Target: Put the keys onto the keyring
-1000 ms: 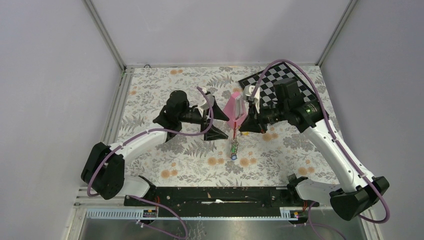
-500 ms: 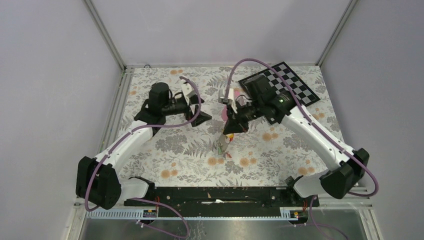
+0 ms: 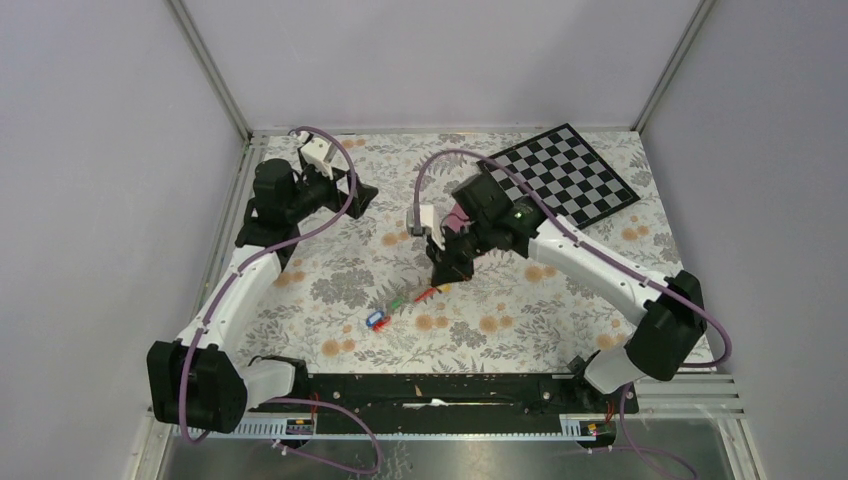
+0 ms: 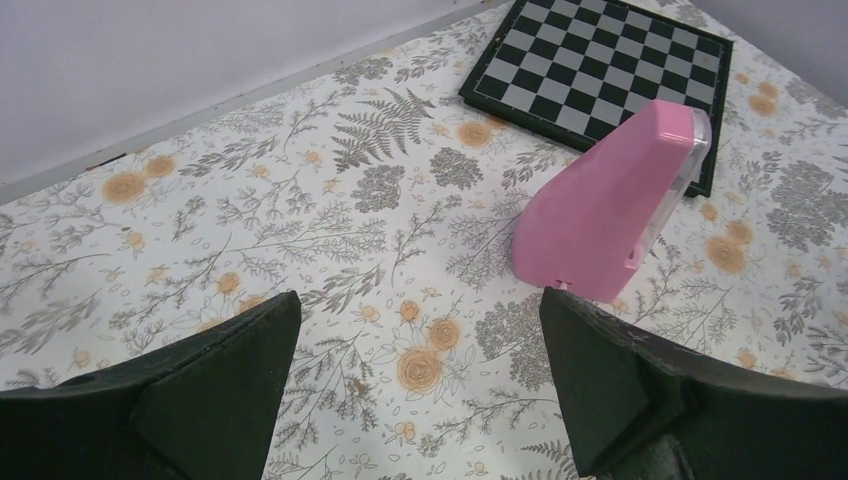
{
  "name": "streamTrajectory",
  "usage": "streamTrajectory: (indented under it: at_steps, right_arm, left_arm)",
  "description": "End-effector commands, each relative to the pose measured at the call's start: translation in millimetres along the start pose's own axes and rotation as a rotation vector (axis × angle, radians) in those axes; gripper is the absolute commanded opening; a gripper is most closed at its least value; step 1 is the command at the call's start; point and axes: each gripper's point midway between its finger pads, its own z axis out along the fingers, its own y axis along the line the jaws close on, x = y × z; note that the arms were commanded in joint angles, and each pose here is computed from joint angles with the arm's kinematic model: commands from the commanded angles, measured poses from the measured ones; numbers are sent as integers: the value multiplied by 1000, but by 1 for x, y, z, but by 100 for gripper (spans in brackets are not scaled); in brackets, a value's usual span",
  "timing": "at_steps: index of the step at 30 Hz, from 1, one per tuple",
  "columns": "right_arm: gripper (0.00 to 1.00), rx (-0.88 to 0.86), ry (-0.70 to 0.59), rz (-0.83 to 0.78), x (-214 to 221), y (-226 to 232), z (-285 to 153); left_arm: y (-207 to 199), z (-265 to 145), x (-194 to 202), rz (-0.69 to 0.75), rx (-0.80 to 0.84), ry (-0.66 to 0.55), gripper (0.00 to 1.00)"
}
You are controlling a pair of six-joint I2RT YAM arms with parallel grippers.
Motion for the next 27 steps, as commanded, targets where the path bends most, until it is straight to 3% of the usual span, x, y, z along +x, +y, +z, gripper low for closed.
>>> streamTrajectory:
  at_steps: [1, 14, 27]
  right_arm:
    - [0, 79, 126, 2, 61, -7, 6]
    - [0, 190, 308, 10, 153, -1, -9]
    - [0, 231, 456, 62, 203, -8, -13]
  left_arm:
    - [11, -10, -26, 65, -72, -49, 99]
    - [-10, -13, -23, 58, 36, -45, 99]
    - [-16, -15, -16, 75, 73, -20, 99]
